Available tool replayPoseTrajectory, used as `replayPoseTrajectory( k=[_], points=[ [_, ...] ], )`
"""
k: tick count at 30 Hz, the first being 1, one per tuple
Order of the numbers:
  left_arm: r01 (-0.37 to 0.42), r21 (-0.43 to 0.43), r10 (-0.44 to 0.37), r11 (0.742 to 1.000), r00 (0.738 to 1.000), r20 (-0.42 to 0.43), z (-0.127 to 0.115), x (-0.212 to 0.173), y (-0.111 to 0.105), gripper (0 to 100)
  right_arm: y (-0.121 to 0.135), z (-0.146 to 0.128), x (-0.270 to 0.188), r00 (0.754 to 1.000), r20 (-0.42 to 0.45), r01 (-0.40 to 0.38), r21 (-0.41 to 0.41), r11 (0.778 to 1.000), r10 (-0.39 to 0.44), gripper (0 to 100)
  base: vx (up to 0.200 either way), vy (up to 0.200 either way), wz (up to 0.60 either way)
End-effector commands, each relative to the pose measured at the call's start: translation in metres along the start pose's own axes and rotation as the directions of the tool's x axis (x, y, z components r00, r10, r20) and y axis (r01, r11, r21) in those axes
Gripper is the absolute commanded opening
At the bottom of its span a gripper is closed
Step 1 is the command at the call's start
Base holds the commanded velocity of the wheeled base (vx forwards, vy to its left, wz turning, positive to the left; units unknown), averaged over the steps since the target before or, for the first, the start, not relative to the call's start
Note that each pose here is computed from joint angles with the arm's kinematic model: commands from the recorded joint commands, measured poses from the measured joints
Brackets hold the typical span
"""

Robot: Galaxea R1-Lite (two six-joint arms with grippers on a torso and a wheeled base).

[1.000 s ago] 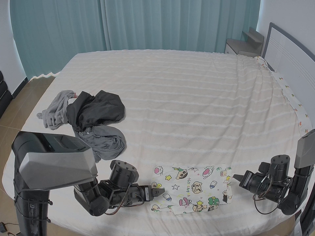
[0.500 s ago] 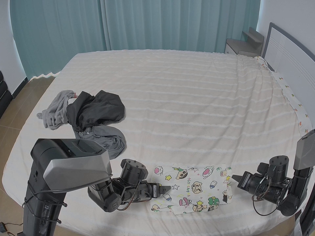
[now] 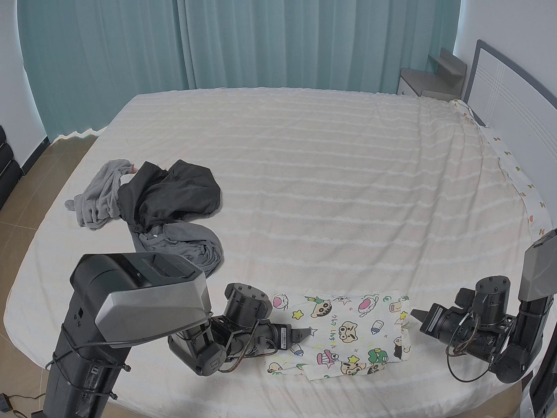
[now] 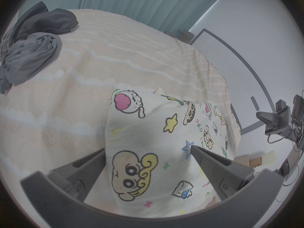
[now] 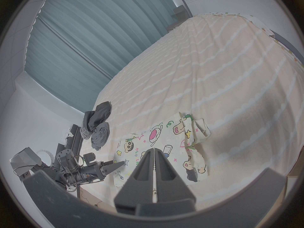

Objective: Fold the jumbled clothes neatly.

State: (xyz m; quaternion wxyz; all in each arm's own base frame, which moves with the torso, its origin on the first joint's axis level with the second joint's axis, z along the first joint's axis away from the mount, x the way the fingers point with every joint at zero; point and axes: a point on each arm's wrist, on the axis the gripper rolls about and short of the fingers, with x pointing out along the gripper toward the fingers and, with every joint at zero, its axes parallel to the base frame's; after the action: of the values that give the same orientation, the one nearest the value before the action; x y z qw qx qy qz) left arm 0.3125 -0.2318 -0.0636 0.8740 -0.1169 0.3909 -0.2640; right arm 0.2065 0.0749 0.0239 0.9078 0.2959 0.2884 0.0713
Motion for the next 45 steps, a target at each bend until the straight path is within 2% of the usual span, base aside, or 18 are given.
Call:
replayPoseTrajectory(
  k=[1,3,4,21,33,36,38,39,45],
  points=[
    [0.004,0.0,-0.004,1.0,1.0,-0.001,0.0,0.002,-0.001,100,-0.002,-0.003,-0.003,1.0,-0.015,0.012,-0.001,1.0,-0.012,0,0.0,0.0,0.0],
    [0.004,-0.002,-0.004,1.0,1.0,-0.001,0.0,0.002,-0.001,100,-0.002,-0.003,-0.003,1.0,-0.015,0.012,-0.001,1.0,-0.012,0,0.0,0.0,0.0],
    [0.004,-0.002,-0.004,1.0,1.0,-0.001,0.0,0.002,-0.001,0,-0.002,-0.003,-0.002,1.0,-0.016,0.013,-0.001,1.0,-0.013,0,0.0,0.0,0.0],
    [-0.021,-0.035,0.021,0.999,1.0,-0.011,-0.001,-0.014,0.005,0,-0.006,-0.004,0.0,0.999,-0.022,0.028,0.008,1.0,-0.027,0,0.0,0.0,0.0],
    [-0.117,-0.141,0.122,0.983,0.992,0.025,0.018,-0.067,0.049,0,-0.006,-0.004,0.0,0.999,-0.02,0.03,0.008,1.0,-0.03,0,0.0,0.0,0.0],
    [-0.137,-0.174,0.151,0.975,0.986,0.066,0.019,-0.084,0.064,0,-0.007,-0.004,0.001,0.999,-0.02,0.032,0.009,0.999,-0.032,0,0.0,0.0,0.0],
    [-0.141,-0.188,0.16,0.972,0.983,0.092,0.019,-0.092,0.07,0,-0.007,-0.004,0.001,0.999,-0.02,0.032,0.009,0.999,-0.032,0,0.0,0.0,0.0],
    [-0.142,-0.208,0.169,0.968,0.979,0.115,0.018,-0.101,0.08,0,-0.007,-0.004,0.001,0.999,-0.02,0.032,0.011,0.999,-0.032,0,0.0,0.0,0.0],
    [-0.157,-0.265,0.189,0.951,0.977,0.1,0.006,-0.122,0.103,0,-0.007,-0.004,0.001,0.999,-0.018,0.034,0.011,0.999,-0.034,0,0.0,0.0,0.0]
  ],
)
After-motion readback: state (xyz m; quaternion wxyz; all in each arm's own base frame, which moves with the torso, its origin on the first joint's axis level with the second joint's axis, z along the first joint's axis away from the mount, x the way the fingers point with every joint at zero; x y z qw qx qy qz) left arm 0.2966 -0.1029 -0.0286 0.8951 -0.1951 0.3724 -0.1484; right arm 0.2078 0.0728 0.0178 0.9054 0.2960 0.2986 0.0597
